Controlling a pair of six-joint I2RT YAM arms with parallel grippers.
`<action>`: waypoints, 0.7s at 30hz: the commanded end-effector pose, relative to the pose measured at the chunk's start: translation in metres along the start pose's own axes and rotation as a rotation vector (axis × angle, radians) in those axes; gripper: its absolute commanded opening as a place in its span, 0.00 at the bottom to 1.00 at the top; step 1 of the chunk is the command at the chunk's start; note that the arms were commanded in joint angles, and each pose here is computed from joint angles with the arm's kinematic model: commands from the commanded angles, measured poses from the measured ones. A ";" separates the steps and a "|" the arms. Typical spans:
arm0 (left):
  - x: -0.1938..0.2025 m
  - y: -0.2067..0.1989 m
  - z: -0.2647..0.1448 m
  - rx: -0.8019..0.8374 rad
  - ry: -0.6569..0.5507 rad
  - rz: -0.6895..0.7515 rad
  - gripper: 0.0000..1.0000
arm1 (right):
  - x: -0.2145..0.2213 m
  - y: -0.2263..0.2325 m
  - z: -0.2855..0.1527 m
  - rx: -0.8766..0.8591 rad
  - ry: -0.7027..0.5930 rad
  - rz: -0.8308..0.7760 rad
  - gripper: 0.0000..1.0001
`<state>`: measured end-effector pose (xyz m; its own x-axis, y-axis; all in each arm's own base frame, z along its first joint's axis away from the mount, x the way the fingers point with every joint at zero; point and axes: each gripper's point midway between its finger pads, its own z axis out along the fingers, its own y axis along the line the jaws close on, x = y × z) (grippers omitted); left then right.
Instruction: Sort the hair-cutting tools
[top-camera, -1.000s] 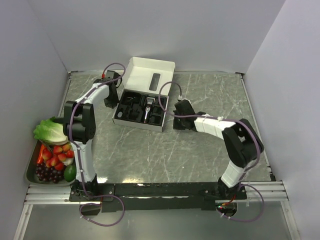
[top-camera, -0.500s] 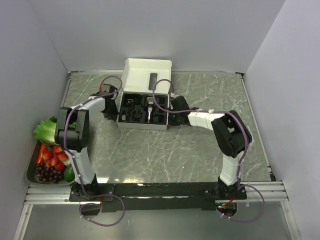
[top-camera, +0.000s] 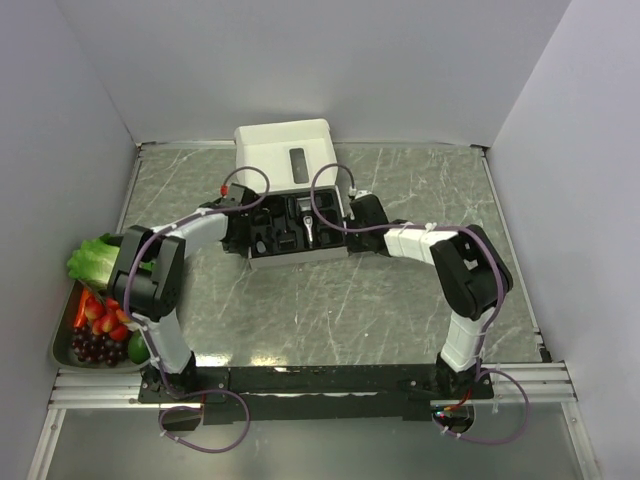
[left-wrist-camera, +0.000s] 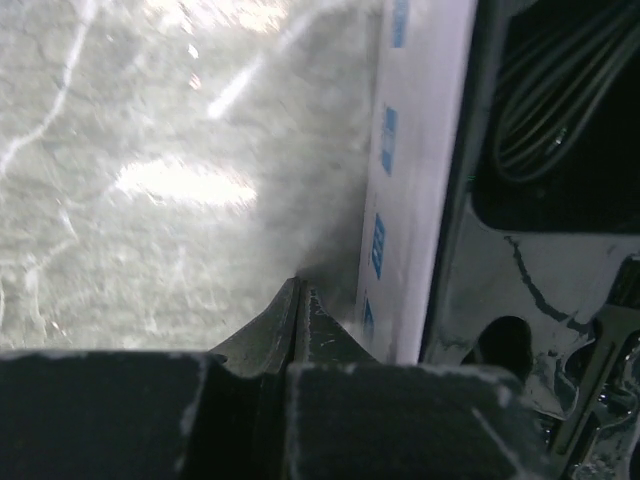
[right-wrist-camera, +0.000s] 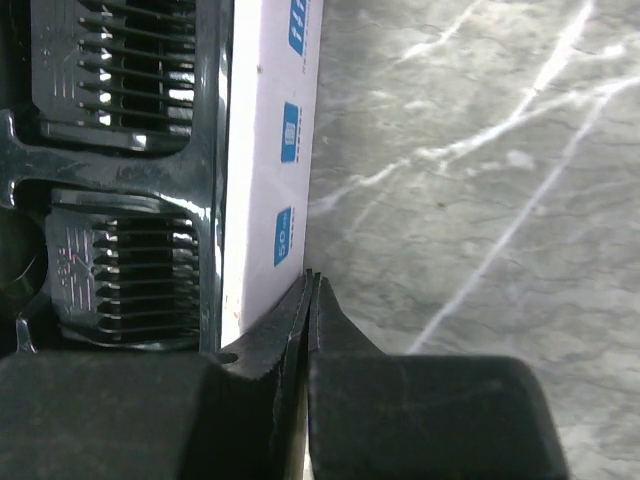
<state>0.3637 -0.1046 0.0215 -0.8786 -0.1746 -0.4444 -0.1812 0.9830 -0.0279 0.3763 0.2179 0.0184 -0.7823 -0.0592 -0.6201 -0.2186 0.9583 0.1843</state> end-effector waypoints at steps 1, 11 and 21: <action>0.029 -0.063 -0.015 0.168 0.026 0.006 0.01 | 0.024 0.022 -0.011 -0.098 0.034 -0.040 0.00; 0.070 -0.078 -0.038 0.181 0.017 0.047 0.01 | 0.060 0.036 -0.039 -0.108 0.068 -0.068 0.00; 0.094 -0.067 -0.061 0.153 -0.016 0.038 0.01 | 0.097 0.053 -0.079 -0.104 0.067 -0.139 0.00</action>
<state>0.2697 -0.1326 0.0215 -0.8986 -0.0368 -0.4371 -0.0864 0.9918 0.0940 0.2885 0.1847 0.0182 -0.7700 -0.1777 -0.6128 -0.2377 0.9712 0.0170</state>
